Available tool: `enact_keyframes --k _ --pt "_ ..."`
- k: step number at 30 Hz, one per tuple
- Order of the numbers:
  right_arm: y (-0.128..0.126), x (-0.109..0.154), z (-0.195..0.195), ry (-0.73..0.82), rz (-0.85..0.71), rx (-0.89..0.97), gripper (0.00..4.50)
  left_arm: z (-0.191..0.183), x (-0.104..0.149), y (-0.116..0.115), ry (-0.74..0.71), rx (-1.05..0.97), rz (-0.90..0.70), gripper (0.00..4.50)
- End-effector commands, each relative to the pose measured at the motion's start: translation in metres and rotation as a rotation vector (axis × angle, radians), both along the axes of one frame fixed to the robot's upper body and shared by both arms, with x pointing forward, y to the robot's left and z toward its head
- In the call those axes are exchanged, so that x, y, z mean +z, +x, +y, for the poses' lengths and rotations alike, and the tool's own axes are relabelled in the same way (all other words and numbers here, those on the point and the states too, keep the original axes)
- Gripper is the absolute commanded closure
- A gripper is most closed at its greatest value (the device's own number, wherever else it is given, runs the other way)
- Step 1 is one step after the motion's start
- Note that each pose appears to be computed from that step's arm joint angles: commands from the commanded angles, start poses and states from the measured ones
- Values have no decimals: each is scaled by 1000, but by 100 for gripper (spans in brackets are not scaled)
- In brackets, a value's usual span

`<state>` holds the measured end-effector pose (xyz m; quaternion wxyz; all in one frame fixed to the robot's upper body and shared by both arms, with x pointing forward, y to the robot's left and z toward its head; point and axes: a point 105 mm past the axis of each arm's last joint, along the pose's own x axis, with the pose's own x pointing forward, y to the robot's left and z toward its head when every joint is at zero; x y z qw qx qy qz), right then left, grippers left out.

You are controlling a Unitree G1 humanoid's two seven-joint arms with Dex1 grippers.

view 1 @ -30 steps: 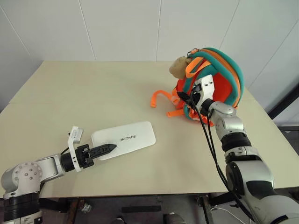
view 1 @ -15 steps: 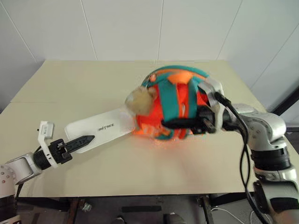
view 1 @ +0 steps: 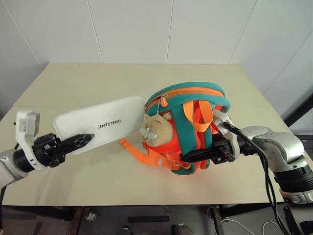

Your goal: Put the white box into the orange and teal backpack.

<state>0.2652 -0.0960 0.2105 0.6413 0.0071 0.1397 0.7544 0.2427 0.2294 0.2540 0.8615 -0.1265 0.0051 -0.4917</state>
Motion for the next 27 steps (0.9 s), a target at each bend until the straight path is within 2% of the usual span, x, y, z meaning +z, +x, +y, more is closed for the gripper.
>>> enact_keyframes --k 1,3,6,9,12,20,24,27 --pt "-2 2 5 -1 -32 34 448 -16 17 -11 56 -108 -117 316" --pt "-1 1 7 2 -38 32 448 -27 10 -10 187 -161 -147 316" --pt "0 1 9 10 -41 34 448 -32 3 -5 299 -196 -172 316" --pt "0 1 13 19 -50 34 448 -31 -3 13 441 -192 -245 316" --pt "0 1 16 26 -52 34 448 -34 0 35 520 -165 -330 316" --pt "-4 -1 19 34 -47 34 448 -84 21 69 602 -257 -486 316" --pt "-6 -1 18 34 -46 30 448 -112 30 76 575 -310 -480 316" --pt "-6 -2 18 35 -46 26 448 -139 28 83 570 -358 -481 316"
